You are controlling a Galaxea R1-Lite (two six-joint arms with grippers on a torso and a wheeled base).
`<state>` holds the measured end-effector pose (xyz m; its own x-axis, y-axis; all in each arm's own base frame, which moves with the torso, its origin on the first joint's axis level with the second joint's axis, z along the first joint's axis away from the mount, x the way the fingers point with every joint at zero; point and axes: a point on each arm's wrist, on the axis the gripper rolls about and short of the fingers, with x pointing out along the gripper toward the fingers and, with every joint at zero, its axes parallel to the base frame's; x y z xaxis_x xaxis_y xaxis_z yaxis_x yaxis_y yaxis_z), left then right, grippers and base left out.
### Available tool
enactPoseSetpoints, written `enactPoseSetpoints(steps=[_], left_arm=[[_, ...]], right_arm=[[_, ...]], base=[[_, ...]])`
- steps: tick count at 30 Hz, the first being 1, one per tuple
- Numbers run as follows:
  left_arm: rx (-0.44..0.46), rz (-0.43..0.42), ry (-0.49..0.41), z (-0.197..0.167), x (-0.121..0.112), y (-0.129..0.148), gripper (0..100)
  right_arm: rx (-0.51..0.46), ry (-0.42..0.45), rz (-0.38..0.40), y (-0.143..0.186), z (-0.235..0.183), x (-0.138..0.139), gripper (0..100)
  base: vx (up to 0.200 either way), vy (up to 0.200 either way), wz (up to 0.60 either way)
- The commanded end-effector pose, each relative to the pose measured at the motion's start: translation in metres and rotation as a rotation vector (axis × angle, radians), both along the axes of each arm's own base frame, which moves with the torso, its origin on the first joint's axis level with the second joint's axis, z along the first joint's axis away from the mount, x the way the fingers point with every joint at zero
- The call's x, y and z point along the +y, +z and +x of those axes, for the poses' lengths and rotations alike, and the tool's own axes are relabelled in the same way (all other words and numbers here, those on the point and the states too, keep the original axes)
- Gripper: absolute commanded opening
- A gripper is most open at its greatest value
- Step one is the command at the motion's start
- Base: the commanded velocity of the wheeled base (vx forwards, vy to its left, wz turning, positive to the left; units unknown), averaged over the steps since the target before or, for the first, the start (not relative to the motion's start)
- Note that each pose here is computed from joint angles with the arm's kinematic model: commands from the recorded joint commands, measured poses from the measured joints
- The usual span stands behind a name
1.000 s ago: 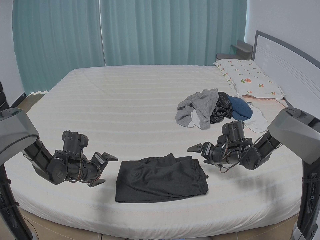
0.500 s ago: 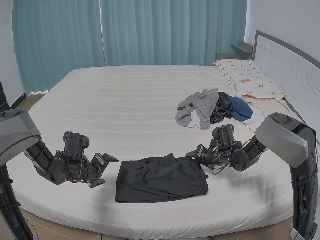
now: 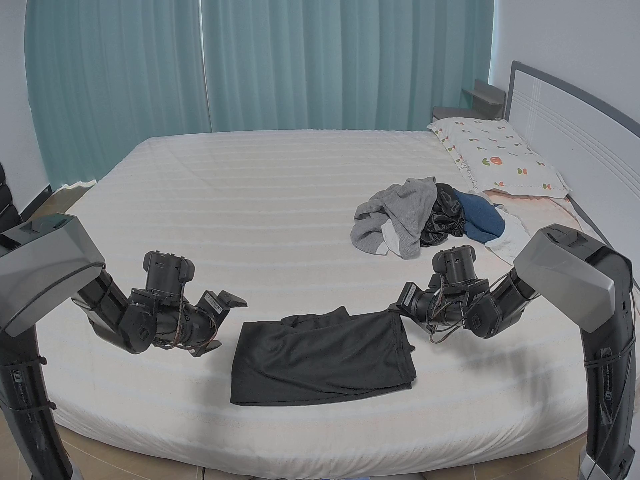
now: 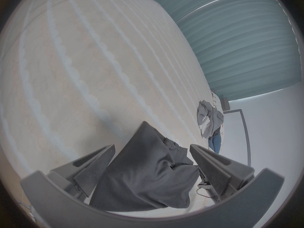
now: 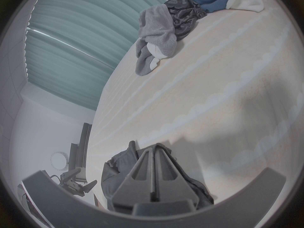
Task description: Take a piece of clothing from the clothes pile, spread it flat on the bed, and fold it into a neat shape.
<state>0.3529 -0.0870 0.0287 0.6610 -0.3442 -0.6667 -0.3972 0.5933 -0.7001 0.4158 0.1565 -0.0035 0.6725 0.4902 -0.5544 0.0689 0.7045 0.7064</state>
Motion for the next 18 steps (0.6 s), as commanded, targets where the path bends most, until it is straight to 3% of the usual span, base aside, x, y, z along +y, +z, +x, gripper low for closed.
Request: enactPoseSetpoints(steps=[1,9,16,17,18], left_arm=[[0.002,0.068,-0.031,0.012,-0.015,-0.02,100],[-0.047,0.216,-0.048,0.028,-0.038,-0.039,100],[-0.062,0.225,-0.042,0.036,-0.043,-0.043,100],[-0.065,0.224,-0.041,0.037,-0.043,-0.042,0],[-0.066,0.224,-0.041,0.037,-0.043,-0.042,0]], right_arm=[[-0.002,-0.018,0.007,0.001,0.001,-0.003,0],[0.003,-0.026,0.006,0.002,-0.001,-0.006,0],[0.003,-0.026,0.006,0.002,-0.001,-0.006,0],[0.002,-0.026,0.005,0.001,-0.001,-0.006,0],[0.002,-0.024,0.005,0.001,-0.001,-0.006,0]], base=[[0.0,0.0,0.0],[0.0,0.0,0.0],[0.0,0.0,0.0],[0.0,0.0,0.0],[0.0,0.0,0.0]])
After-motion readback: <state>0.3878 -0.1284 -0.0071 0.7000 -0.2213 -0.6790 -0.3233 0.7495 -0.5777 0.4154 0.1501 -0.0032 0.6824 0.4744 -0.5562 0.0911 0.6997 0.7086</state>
